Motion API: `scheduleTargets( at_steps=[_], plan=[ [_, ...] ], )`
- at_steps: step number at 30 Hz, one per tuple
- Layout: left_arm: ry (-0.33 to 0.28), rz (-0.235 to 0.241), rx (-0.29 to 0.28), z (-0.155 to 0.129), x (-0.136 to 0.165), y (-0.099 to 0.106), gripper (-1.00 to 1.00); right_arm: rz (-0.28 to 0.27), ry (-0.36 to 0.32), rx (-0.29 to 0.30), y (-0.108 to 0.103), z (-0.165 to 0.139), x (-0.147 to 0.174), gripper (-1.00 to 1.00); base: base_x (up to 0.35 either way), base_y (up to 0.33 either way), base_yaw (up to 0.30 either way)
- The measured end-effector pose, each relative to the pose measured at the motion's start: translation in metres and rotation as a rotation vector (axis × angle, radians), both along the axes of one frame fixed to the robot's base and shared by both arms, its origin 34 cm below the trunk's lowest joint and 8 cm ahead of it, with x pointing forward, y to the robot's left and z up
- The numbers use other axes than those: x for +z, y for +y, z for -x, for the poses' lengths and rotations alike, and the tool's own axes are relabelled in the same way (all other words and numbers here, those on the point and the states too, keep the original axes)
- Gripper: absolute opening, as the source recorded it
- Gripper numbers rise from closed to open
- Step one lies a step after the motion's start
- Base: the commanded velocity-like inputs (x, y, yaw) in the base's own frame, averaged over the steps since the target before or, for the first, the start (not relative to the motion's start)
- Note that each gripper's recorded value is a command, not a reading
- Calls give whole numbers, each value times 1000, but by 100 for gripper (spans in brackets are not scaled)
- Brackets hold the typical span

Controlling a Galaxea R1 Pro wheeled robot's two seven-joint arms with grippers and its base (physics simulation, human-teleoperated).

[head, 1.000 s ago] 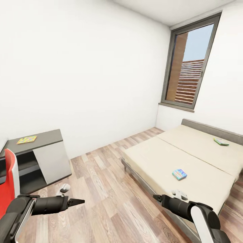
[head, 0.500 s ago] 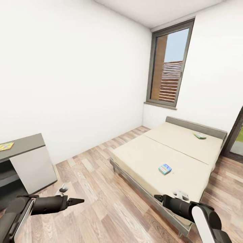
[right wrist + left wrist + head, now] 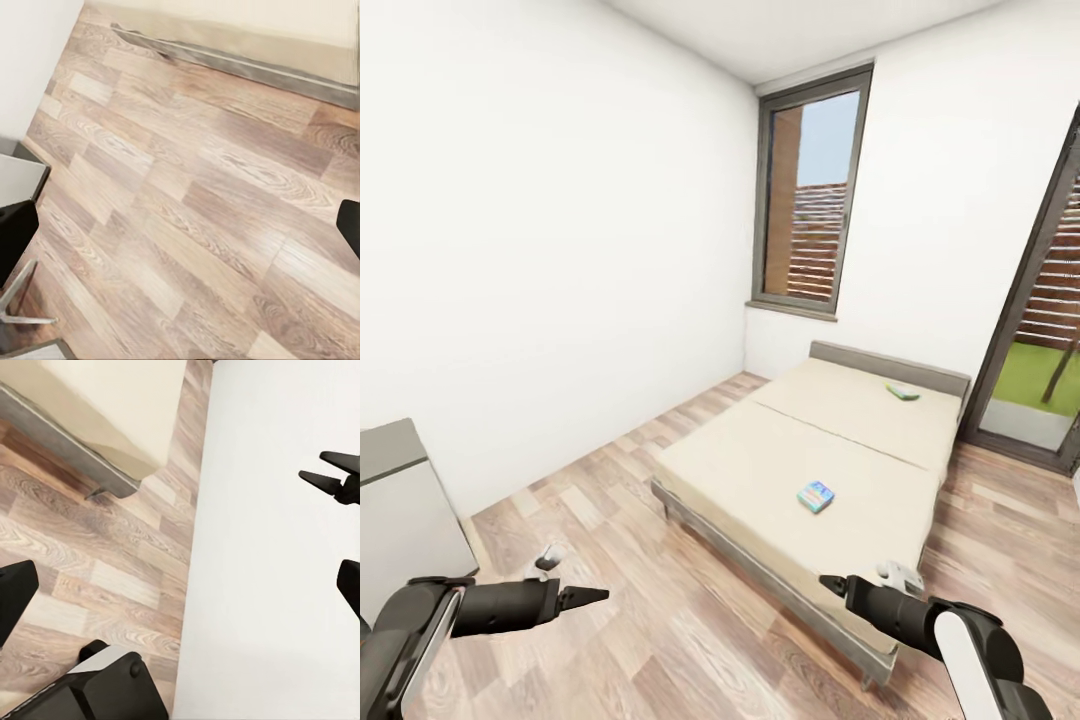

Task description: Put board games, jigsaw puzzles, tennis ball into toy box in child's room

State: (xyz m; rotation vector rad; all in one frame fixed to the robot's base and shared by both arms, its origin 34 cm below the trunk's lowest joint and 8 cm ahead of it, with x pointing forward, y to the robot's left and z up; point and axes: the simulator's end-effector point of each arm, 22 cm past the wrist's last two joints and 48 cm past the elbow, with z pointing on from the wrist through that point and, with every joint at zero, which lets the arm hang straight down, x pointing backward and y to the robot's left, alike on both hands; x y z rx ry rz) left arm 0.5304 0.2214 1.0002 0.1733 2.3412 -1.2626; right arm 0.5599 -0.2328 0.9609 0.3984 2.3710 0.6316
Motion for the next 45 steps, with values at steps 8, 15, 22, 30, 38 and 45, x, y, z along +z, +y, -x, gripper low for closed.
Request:
scheduleTargets(
  at_steps=[8, 15, 22, 30, 38, 45],
  plan=[
    [-17, -3, -5, -1, 0, 0, 100, -10, -2, -13, -5, -1, 0, 100, 250, 44, -279],
    [-28, -5, -8, -1, 1, 0, 100, -14, -3, -26, -10, -1, 1, 100, 299, 6, -279],
    [-30, -6, -8, -1, 1, 0, 100, -16, -4, -32, -12, -1, 1, 100, 318, 1, -280],
    [-30, -7, -8, -1, 1, 1, 100, -40, -15, -53, -21, -2, 4, 100, 253, 2, -280],
    [-29, -8, -8, -1, 1, 1, 100, -53, -21, -58, -23, -3, 6, 100, 154, 118, -280],
    [-30, -7, -8, -1, 0, 1, 100, -58, -8, -59, -22, -2, 0, 100, 86, 134, -280]
  ],
)
